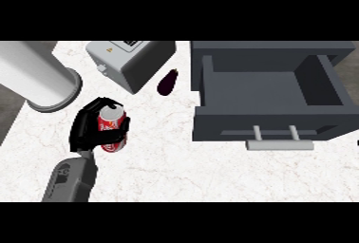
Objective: Pick up the can, place it into the drawer and close the drawer
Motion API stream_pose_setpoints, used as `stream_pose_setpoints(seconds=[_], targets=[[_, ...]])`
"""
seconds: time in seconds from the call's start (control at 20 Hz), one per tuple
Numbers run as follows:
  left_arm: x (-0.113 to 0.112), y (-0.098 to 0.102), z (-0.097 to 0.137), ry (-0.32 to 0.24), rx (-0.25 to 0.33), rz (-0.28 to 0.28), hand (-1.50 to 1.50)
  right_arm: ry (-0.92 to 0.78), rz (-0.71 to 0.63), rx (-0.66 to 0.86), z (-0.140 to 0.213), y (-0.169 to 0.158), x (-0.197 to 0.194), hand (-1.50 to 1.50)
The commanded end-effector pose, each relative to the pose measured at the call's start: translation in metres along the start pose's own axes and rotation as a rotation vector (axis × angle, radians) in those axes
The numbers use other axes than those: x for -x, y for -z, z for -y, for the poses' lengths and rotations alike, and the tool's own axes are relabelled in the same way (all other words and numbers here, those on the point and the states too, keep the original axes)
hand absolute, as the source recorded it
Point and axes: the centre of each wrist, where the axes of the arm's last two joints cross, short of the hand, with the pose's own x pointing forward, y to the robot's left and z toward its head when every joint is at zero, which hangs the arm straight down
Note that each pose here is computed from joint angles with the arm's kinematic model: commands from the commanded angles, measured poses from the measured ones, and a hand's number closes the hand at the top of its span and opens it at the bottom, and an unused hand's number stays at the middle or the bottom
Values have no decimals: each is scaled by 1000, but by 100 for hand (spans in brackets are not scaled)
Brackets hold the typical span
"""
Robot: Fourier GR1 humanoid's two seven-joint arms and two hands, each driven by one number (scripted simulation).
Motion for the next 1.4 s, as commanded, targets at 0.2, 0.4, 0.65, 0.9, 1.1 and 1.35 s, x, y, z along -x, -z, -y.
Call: stream_pose_setpoints(seconds=[0.2,0.4,0.65,0.9,1.1,1.35], targets=[[-68,13,51,43,71,96,150,-8,2,5,-3,8,17,-150],[-100,29,91,43,84,92,150,8,9,13,-2,4,3,-150],[-133,46,121,50,155,79,150,-13,15,7,6,-2,-8,-150],[-181,72,162,90,160,141,150,-11,14,22,-4,5,-11,-150],[-205,76,193,100,161,152,150,-15,19,24,5,-14,-11,-150],[-234,91,217,93,201,156,150,-15,15,11,-4,8,2,-150]])
